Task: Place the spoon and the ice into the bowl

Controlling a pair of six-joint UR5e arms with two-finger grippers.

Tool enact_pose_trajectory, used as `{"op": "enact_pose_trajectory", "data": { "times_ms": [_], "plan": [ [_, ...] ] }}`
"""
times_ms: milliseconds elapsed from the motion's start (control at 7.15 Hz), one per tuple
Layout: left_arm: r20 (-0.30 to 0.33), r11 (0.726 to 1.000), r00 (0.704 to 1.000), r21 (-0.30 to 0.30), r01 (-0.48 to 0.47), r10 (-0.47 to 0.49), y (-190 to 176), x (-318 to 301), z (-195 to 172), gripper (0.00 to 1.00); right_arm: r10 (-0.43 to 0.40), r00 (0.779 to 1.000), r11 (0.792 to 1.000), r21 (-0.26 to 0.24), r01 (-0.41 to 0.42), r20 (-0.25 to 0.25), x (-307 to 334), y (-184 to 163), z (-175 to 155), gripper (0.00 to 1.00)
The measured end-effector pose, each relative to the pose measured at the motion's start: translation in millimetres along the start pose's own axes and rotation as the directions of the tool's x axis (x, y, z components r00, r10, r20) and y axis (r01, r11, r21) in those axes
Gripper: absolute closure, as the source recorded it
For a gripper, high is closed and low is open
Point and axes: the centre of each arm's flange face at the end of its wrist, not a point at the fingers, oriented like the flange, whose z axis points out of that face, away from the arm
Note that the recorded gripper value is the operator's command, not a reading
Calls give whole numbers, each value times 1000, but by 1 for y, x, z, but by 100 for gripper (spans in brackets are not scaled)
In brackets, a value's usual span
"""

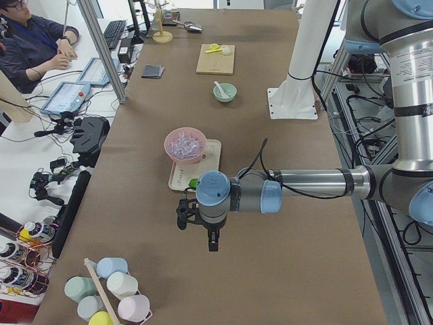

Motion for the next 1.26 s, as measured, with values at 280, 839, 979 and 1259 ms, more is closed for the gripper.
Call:
{"op": "enact_pose_trajectory", "data": {
  "times_ms": [280,839,979,1259],
  "plan": [
    [9,1000,1000,1,-1,1,0,0,0,1,0,1000,1000,0,0,2,0,0,0,0],
    [10,1000,1000,4,-4,4,-1,1,-2,1,0,1000,1000,1,0,3,0,0,0,0],
    [10,1000,1000,5,-5,5,-1,1,-2,1,0,1000,1000,1,0,3,0,0,0,0],
    [10,1000,1000,5,-6,6,-1,1,-2,1,-1,1000,1000,1,1,3,0,0,0,0]
  ]
}}
